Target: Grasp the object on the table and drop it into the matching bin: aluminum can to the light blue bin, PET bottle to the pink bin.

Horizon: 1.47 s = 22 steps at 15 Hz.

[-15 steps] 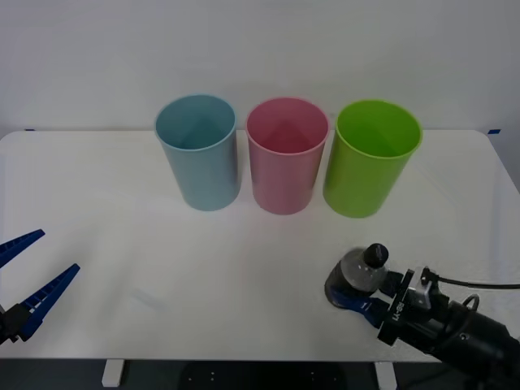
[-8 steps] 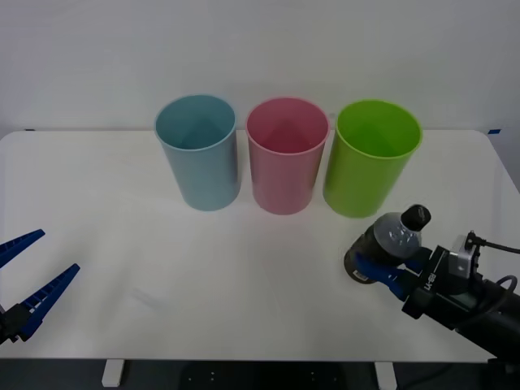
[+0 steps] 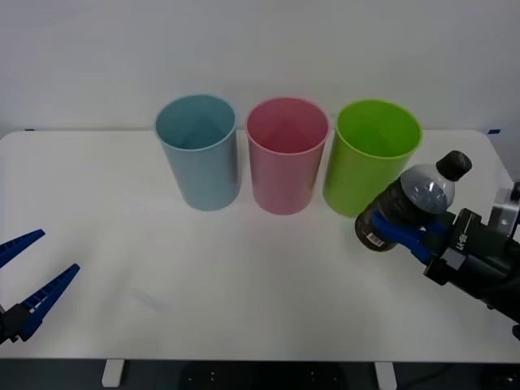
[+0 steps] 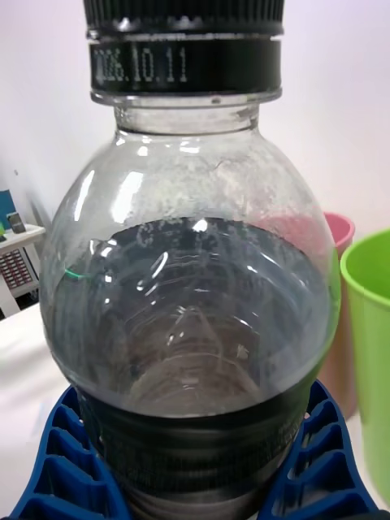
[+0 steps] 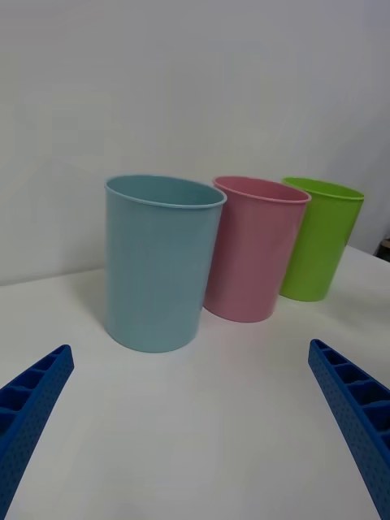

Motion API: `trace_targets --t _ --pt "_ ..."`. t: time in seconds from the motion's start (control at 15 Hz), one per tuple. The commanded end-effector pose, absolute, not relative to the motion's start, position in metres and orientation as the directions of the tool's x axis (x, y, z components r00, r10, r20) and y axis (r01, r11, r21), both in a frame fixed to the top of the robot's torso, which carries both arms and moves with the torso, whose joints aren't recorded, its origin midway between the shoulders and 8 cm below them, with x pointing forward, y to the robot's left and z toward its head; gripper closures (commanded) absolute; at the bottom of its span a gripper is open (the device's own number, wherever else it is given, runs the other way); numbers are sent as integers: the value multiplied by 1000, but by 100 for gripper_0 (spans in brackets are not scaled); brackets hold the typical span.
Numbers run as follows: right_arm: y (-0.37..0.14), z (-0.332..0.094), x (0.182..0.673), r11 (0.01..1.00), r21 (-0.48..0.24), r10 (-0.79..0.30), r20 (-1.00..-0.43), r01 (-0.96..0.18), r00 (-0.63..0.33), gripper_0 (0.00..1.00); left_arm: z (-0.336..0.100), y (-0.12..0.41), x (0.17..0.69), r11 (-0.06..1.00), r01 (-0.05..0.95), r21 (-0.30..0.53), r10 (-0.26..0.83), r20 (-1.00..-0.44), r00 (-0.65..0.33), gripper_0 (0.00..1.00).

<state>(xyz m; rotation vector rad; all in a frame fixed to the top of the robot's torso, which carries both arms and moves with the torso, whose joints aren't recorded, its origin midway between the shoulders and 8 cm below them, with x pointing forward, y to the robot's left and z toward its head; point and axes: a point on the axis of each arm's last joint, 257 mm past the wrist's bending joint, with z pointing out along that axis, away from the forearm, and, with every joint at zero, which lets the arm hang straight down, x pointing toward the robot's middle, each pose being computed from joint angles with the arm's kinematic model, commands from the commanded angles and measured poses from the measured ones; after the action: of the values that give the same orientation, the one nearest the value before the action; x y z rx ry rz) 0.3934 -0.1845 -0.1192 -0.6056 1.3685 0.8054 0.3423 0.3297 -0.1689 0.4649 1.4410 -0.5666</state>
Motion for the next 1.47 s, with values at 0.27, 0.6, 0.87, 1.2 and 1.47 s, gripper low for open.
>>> trace_targets --t 0.27,0.6,0.87,1.2,1.47 --pt "-168 -69 417 597 -49 87 -988 -801 126 100 -169 330 342 785 618 -39 -82 -996 41 0" --pt "-140 -36 449 598 -37 108 -986 -801 126 100 -169 330 342 785 618 -39 -82 -996 41 0" --pt "-122 -22 468 595 -41 110 -985 -803 132 100 -169 330 342 785 618 -39 -82 -996 41 0" --pt "-102 -20 501 586 -68 74 -988 -808 136 100 -169 330 342 785 618 -39 -82 -996 41 0" --pt "-90 -18 529 598 -85 53 -988 -797 145 100 -169 330 342 785 618 -39 -82 -996 41 0"
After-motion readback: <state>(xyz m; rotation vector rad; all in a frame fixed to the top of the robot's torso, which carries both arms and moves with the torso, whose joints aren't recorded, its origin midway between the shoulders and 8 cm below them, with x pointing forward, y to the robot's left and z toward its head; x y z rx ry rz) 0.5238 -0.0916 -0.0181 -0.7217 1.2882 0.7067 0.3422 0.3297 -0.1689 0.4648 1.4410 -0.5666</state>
